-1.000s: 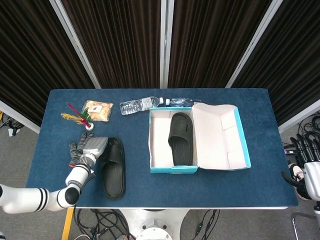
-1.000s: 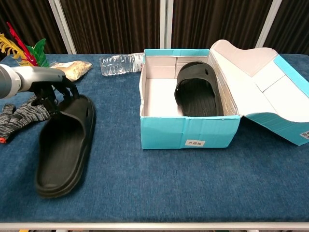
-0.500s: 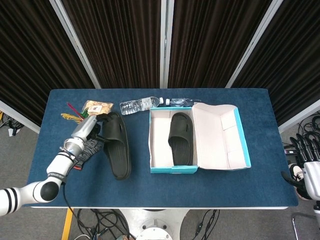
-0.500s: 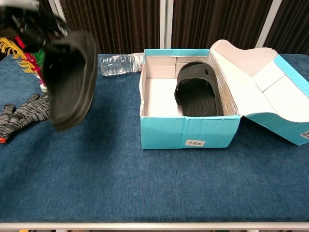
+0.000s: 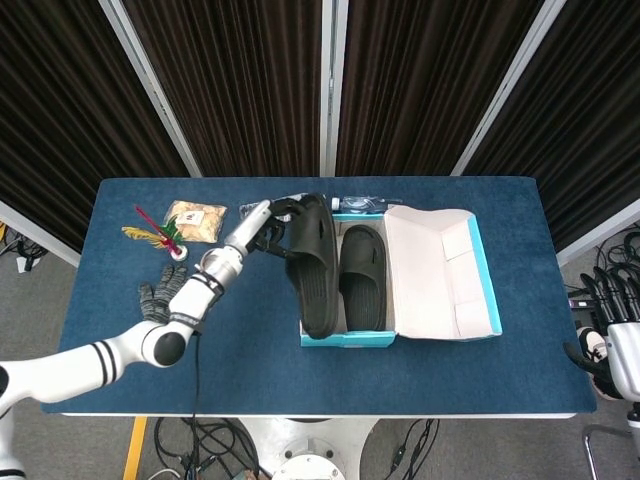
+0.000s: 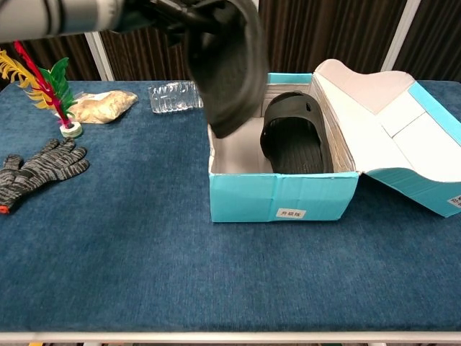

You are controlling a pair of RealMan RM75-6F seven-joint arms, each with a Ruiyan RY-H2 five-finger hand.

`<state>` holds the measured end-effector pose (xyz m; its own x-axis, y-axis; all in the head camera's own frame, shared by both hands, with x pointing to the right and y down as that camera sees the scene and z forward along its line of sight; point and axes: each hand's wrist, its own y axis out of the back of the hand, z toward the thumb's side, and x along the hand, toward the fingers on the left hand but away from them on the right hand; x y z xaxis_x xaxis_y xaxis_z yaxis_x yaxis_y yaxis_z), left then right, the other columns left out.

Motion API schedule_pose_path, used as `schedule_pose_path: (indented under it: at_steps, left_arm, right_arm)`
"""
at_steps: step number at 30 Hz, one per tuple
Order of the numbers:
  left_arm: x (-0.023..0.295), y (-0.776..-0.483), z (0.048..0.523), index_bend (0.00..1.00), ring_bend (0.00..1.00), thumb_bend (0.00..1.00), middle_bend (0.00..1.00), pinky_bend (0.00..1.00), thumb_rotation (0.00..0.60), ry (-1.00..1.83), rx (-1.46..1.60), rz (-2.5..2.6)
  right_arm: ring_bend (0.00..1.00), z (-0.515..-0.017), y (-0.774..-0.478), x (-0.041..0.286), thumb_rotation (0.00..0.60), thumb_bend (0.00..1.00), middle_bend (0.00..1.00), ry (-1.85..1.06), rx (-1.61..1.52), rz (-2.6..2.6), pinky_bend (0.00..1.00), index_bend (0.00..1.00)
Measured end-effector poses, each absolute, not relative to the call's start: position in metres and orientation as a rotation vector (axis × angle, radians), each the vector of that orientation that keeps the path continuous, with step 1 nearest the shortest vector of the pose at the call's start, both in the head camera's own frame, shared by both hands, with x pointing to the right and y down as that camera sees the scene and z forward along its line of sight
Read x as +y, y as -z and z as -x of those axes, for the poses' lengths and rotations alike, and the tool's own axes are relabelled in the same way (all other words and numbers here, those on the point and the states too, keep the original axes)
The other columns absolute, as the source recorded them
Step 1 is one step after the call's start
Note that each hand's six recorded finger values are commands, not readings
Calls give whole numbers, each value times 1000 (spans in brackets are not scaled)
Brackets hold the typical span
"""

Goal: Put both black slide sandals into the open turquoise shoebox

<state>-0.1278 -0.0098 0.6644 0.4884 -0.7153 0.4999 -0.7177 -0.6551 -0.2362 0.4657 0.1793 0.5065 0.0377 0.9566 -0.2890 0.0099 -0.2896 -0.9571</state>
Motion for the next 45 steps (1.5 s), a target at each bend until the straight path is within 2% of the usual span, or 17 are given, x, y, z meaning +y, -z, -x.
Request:
schedule_pose_path:
  at_steps: [5, 12, 26, 34, 45]
  left_arm:
    - [-18, -682, 104, 588, 790, 0, 573, 712, 600, -919, -1328, -2728]
    - [-22, -707, 96, 588, 790, 0, 573, 703, 600, -964, -1405, -2736]
    - [-5, -735, 99, 589, 790, 0, 573, 691, 600, -941, -1506, -2868]
    - [13, -753, 100, 588, 790, 0, 573, 686, 600, -929, -1439, -2850]
    - [20, -769, 102, 583, 790, 0, 573, 658, 600, -1047, -1332, -2804]
  right_arm:
    - [0, -467, -506, 180, 600, 70, 31, -1400, -1044, 1443, 32, 0]
    - [0, -468, -505, 180, 600, 70, 31, -1411, -1045, 1436, 32, 0]
    - [0, -466, -505, 177, 600, 69, 31, -1419, -1039, 1429, 33, 0]
    - [0, -465, -506, 176, 600, 70, 31, -1421, -1035, 1431, 34, 0]
    - [0, -464, -506, 176, 600, 69, 31, -1419, -1036, 1431, 34, 0]
